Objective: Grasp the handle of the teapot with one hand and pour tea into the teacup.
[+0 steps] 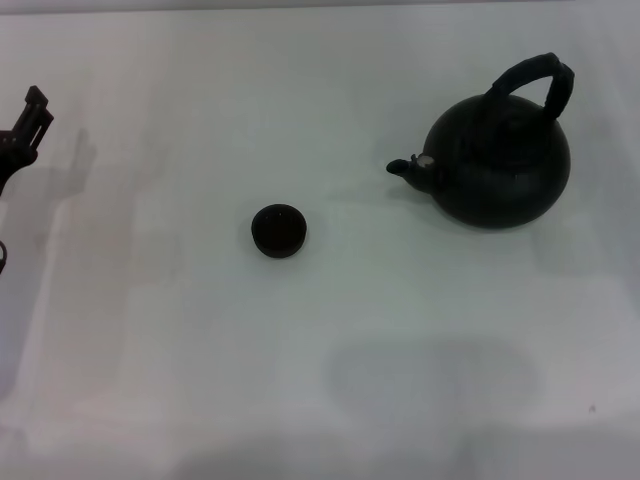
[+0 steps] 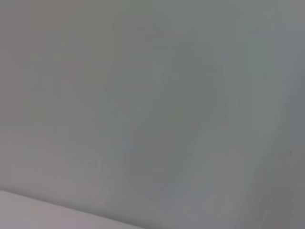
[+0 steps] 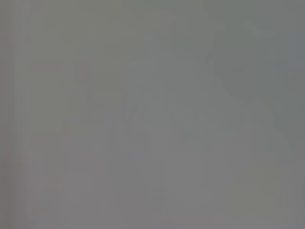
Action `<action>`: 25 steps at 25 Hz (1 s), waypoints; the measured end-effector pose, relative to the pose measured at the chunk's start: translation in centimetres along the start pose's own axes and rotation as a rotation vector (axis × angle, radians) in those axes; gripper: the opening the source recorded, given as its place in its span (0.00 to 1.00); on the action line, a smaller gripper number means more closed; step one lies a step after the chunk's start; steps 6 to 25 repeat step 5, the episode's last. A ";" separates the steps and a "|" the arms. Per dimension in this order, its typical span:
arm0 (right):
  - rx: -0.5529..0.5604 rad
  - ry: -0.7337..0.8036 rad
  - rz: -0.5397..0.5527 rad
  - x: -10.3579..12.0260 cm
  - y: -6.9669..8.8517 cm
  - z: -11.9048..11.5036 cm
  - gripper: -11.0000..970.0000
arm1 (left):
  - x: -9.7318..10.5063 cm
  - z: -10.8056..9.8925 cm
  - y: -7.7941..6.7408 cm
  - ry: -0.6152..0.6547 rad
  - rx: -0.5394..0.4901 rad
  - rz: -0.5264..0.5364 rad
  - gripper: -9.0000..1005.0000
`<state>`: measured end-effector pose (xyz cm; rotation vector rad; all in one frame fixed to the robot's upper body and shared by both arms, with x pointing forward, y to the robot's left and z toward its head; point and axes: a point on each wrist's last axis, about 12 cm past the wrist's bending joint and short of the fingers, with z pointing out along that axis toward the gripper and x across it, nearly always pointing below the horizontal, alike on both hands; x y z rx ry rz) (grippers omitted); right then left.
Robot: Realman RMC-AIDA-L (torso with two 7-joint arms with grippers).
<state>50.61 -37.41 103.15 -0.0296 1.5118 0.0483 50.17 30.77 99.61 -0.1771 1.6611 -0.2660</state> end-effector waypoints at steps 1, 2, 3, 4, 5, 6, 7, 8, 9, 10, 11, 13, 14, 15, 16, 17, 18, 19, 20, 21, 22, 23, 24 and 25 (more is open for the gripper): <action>-0.001 0.001 0.001 0.0 0.1 0.1 0.89 | 0.0 -0.1 0.0 0.000 -0.004 -0.005 0.84; -0.002 0.002 0.001 0.0 0.1 0.2 0.89 | 0.1 -0.1 0.1 0.002 -0.008 -0.008 0.84; -0.002 0.004 0.001 0.0 0.1 0.3 0.89 | 0.1 -0.1 0.1 0.005 -0.012 -0.012 0.84; -0.002 0.005 0.002 0.0 0.1 0.3 0.89 | 0.2 -0.1 0.2 0.012 -0.019 -0.017 0.84; -0.003 0.006 0.003 0.0 0.1 0.3 0.90 | 0.3 -0.1 0.2 0.018 -0.022 -0.019 0.84; -0.003 0.006 0.003 0.0 0.1 0.3 0.90 | 0.3 -0.1 0.2 0.018 -0.022 -0.019 0.84; -0.003 0.006 0.003 0.0 0.1 0.3 0.90 | 0.3 -0.1 0.2 0.018 -0.022 -0.019 0.84; -0.003 0.006 0.003 0.0 0.1 0.3 0.90 | 0.3 -0.1 0.2 0.018 -0.022 -0.019 0.84; -0.003 0.006 0.003 0.0 0.1 0.3 0.90 | 0.3 -0.1 0.2 0.018 -0.022 -0.019 0.84; -0.003 0.006 0.003 0.0 0.1 0.3 0.90 | 0.3 -0.1 0.2 0.018 -0.022 -0.019 0.84; -0.003 0.006 0.003 0.0 0.1 0.3 0.90 | 0.3 -0.1 0.2 0.018 -0.022 -0.019 0.84; -0.003 0.006 0.003 0.0 0.1 0.3 0.90 | 0.3 -0.1 0.2 0.018 -0.022 -0.019 0.84; -0.003 0.006 0.003 0.0 0.1 0.3 0.90 | 0.3 -0.1 0.2 0.018 -0.022 -0.019 0.84; -0.003 0.006 0.003 0.0 0.1 0.3 0.90 | 0.3 -0.1 0.2 0.018 -0.022 -0.019 0.84; -0.003 0.006 0.003 0.0 0.1 0.3 0.90 | 0.3 -0.1 0.2 0.018 -0.022 -0.019 0.84; -0.003 0.006 0.003 0.0 0.1 0.3 0.90 | 0.3 -0.1 0.2 0.018 -0.022 -0.019 0.84; -0.003 0.006 0.003 0.0 0.1 0.3 0.90 | 0.3 -0.1 0.2 0.018 -0.022 -0.019 0.84; -0.003 0.006 0.003 0.0 0.1 0.3 0.90 | 0.3 -0.1 0.2 0.018 -0.022 -0.019 0.84; -0.003 0.006 0.003 0.0 0.1 0.3 0.90 | 0.3 -0.1 0.2 0.018 -0.022 -0.019 0.84; -0.003 0.006 0.003 0.0 0.1 0.3 0.90 | 0.3 -0.1 0.2 0.018 -0.022 -0.019 0.84; -0.003 0.006 0.003 0.0 0.1 0.3 0.90 | 0.3 -0.1 0.2 0.018 -0.022 -0.019 0.84; -0.003 0.006 0.003 0.0 0.1 0.3 0.90 | 0.3 -0.1 0.2 0.018 -0.022 -0.019 0.84; -0.003 0.006 0.003 0.0 0.1 0.3 0.90 | 0.3 -0.1 0.2 0.018 -0.022 -0.019 0.84; -0.003 0.006 0.003 0.0 0.1 0.3 0.90 | 0.3 -0.1 0.2 0.018 -0.022 -0.019 0.84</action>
